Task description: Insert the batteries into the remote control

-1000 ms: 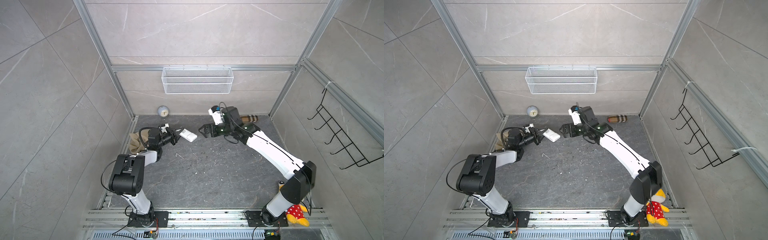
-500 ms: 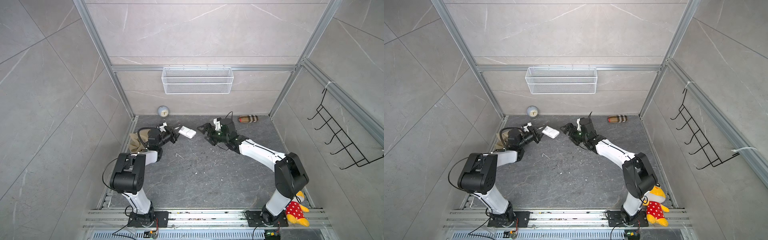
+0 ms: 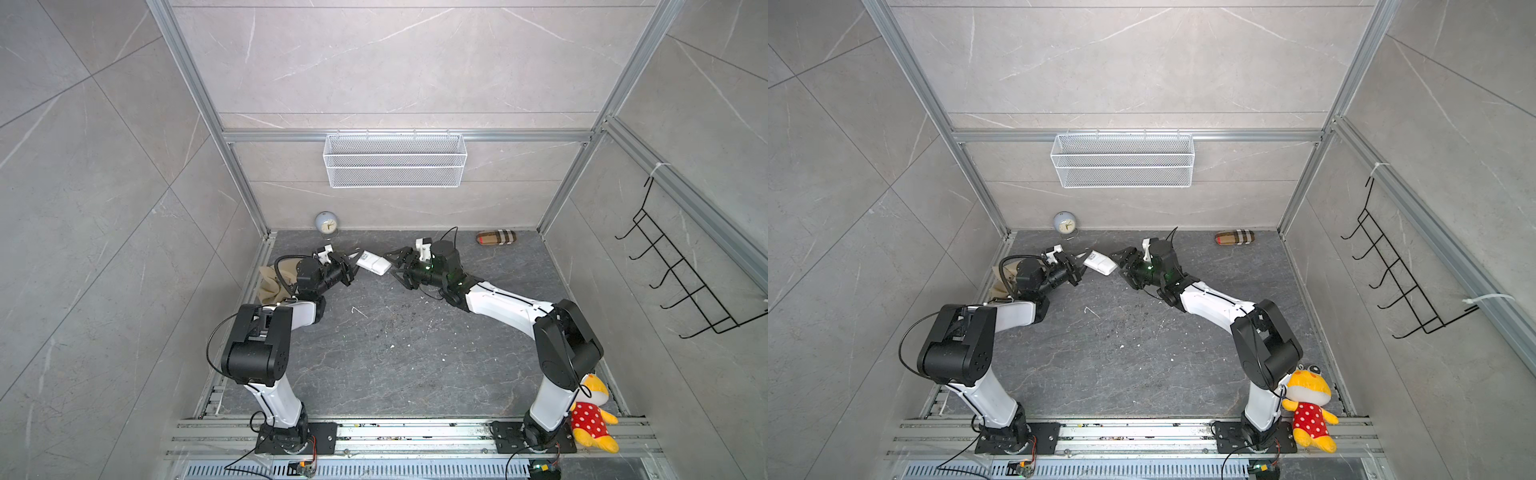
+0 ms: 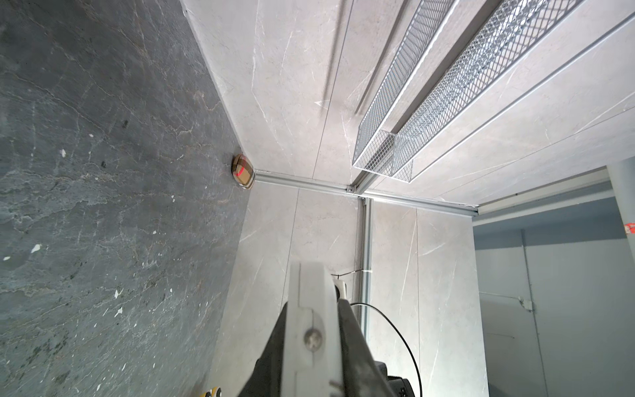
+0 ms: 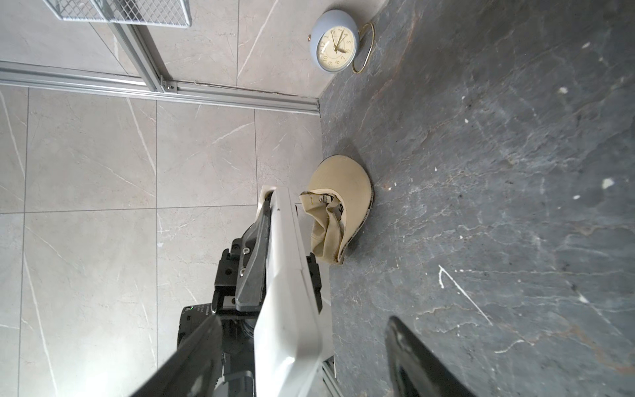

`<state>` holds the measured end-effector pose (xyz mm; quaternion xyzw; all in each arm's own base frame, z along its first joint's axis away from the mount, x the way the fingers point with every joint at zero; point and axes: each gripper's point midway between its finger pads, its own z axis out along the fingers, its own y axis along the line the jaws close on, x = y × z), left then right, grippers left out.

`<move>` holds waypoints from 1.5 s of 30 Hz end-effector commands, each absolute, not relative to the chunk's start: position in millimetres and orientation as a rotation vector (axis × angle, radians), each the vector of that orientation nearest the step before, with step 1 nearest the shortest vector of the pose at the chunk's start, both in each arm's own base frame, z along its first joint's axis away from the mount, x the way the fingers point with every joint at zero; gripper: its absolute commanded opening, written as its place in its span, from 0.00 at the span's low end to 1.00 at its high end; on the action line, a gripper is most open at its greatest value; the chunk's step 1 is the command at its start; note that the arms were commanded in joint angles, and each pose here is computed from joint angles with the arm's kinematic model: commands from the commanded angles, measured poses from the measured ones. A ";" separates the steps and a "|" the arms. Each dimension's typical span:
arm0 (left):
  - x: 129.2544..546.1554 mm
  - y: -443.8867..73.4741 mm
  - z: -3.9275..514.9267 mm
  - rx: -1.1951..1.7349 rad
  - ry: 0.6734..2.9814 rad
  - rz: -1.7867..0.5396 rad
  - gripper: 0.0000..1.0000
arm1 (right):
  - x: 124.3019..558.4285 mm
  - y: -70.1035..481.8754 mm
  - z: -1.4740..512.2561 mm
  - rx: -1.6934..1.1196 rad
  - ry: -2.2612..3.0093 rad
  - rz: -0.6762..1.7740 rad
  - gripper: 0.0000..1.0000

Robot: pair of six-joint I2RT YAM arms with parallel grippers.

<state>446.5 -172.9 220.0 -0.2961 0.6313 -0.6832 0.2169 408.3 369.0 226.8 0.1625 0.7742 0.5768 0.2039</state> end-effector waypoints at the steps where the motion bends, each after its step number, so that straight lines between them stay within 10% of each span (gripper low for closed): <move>1: 448.2 -169.4 240.5 -0.758 1.653 -1.904 0.00 | 409.8 373.5 228.1 0.468 2.127 1.652 0.70; 45: 448.1 -175.8 247.2 -0.740 1.645 -1.932 0.00 | 409.3 403.1 210.8 0.394 2.202 1.666 0.45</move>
